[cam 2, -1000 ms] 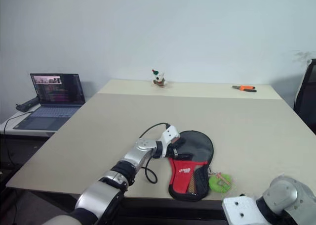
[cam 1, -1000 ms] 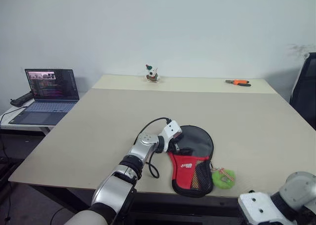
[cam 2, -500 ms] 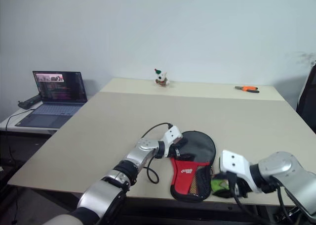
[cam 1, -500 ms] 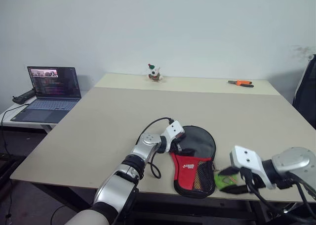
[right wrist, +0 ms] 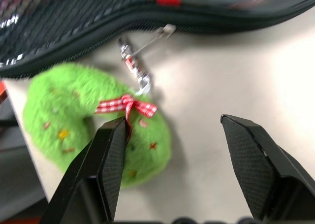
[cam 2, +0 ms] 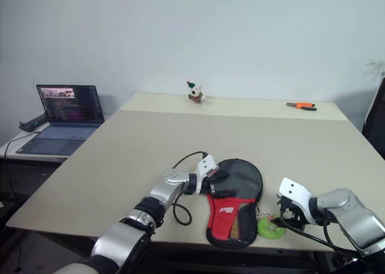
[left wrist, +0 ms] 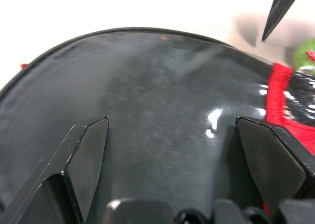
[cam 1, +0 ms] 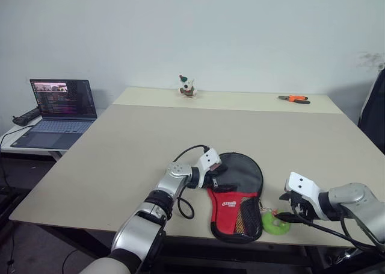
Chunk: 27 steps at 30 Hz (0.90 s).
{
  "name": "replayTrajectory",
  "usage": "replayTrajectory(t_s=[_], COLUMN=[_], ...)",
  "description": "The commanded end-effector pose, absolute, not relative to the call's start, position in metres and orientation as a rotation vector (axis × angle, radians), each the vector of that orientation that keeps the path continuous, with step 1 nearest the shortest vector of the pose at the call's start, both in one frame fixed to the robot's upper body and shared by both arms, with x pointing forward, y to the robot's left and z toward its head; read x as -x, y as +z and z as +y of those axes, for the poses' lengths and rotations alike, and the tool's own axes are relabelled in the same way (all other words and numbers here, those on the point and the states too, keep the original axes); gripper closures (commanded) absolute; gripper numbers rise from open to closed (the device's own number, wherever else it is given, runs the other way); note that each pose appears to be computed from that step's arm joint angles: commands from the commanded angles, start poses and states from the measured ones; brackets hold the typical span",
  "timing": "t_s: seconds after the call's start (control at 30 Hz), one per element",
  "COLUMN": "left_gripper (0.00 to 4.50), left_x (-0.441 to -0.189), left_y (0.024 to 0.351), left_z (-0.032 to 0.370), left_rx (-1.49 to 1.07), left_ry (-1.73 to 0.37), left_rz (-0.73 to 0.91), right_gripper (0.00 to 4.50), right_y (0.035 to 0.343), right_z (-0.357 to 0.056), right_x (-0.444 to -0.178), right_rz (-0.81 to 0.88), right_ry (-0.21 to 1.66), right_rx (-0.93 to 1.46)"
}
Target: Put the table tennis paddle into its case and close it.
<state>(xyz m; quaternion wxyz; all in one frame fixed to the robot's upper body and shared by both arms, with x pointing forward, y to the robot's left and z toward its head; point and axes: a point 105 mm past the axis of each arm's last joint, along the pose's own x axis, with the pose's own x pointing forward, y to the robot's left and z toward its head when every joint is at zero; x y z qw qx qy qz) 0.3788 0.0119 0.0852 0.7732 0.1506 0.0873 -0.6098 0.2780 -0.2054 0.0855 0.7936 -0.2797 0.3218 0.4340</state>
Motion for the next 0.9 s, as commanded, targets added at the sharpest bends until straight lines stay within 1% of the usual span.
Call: replayTrajectory(t_s=[0.03, 0.07, 0.17, 0.37, 0.43, 0.53, 0.63, 0.8, 0.9], left_gripper=[0.0, 0.0, 0.0, 0.0, 0.0, 0.0, 0.0, 0.0, 0.0], left_x=[-0.367, -0.366, -0.365, -0.363, -0.363, -0.363, -0.361, -0.36, -0.36], left_y=[0.07, 0.07, 0.068, 0.062, 0.06, 0.058, 0.059, 0.063, 0.061], left_z=[0.009, 0.008, 0.006, 0.005, 0.004, 0.003, 0.001, -0.003, -0.003], left_rx=[-0.334, -0.342, -0.356, -0.386, -0.394, -0.396, -0.376, -0.337, -0.345], left_ry=[-1.387, -1.395, -1.403, -1.403, -1.4, -1.398, -1.406, -1.419, -1.417], left_rz=[0.248, 0.249, 0.253, 0.27, 0.275, 0.279, 0.281, 0.274, 0.279], right_gripper=[1.24, 1.24, 1.83, 3.76, 4.48, 4.48, 4.48, 4.48, 4.48], right_y=[0.08, 0.078, 0.077, 0.08, 0.083, 0.087, 0.089, 0.079, 0.076], right_z=[-0.211, -0.211, -0.206, -0.195, -0.193, -0.193, -0.191, -0.185, -0.177], right_x=[-0.27, -0.269, -0.265, -0.259, -0.256, -0.247, -0.233, -0.205, -0.197], right_rz=[0.739, 0.745, 0.753, 0.737, 0.733, 0.74, 0.745, 0.752, 0.731], right_ry=[0.957, 0.961, 0.984, 1.028, 1.042, 1.079, 1.138, 1.257, 1.297], right_rx=[0.623, 0.62, 0.602, 0.587, 0.59, 0.618, 0.701, 0.854, 0.887])
